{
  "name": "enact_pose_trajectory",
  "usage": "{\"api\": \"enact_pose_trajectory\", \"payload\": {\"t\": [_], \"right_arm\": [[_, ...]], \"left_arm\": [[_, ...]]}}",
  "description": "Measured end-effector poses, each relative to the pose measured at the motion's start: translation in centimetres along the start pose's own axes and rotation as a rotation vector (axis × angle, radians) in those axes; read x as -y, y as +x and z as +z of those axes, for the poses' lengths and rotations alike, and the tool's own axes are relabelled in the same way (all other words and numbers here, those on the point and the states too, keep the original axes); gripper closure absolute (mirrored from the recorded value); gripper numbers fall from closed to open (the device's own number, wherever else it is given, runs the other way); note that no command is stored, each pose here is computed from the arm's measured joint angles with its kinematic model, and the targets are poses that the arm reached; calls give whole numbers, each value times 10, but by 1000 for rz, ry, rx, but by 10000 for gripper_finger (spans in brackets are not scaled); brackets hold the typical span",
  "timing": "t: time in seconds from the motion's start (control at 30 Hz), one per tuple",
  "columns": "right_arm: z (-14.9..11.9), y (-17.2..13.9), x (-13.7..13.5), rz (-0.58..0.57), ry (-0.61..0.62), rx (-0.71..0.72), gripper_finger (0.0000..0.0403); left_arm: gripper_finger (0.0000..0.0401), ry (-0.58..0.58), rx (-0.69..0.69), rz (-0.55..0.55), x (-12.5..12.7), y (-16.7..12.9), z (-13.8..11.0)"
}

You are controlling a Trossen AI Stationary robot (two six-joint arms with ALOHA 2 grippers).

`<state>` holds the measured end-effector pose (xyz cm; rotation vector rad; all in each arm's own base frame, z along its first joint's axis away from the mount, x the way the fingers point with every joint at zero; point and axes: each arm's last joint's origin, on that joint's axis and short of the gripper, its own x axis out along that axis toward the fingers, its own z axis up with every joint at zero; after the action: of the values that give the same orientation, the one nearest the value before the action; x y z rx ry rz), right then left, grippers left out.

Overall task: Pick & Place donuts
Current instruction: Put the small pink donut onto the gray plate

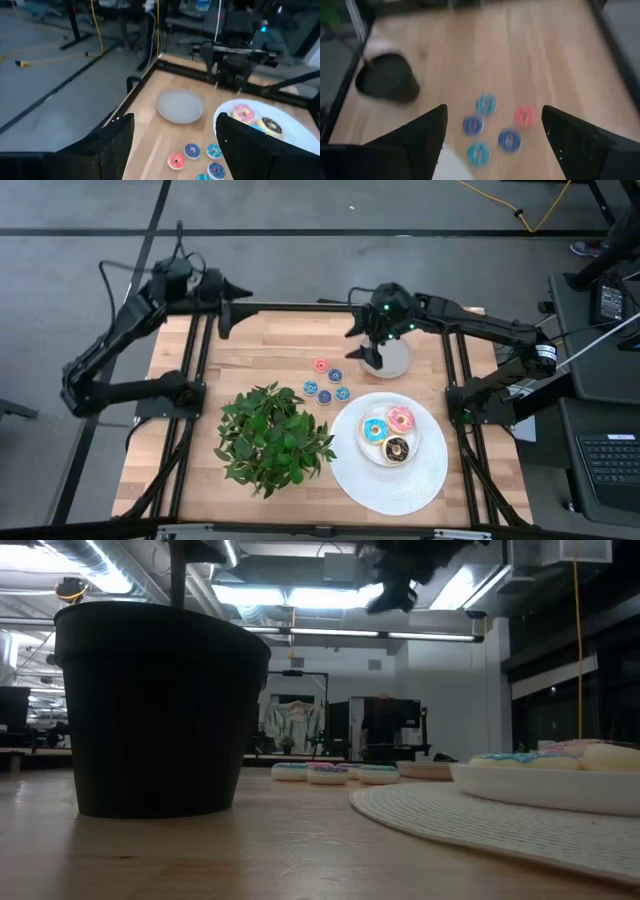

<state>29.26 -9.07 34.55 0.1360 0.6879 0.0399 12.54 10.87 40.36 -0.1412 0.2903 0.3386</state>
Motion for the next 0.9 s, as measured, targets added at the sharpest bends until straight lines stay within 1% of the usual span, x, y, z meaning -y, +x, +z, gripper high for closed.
{"api": "enact_pose_trajectory", "payload": {"t": [0.1, 0.2, 0.33, 0.5, 0.6, 0.67, 0.77, 0.9], "right_arm": [[13, -5, 0, -11, -10, 98, 79], [25, -8, 0, -20, -44, 198, 79], [33, -10, 0, -28, -77, 289, 79], [38, -11, 0, -32, -91, 331, 79], [39, -11, 0, -24, -42, 343, 79], [39, -12, 0, -17, -3, 350, 79], [39, -12, 0, -12, 27, 353, 79], [40, -12, 0, -11, 30, 356, 79]], "left_arm": [[131, -26, 31, 22, 4, -6, -26], [131, -74, 51, 99, 4, -9, -52], [131, -135, 91, 206, 4, -12, -87], [131, -159, 168, 332, 8, -23, -122], [131, -161, 214, 393, 11, -32, -140], [131, -153, 246, 406, 13, -37, -150], [131, -132, 300, 393, 17, -43, -164], [131, -109, 361, 370, 21, -48, -180]]}}
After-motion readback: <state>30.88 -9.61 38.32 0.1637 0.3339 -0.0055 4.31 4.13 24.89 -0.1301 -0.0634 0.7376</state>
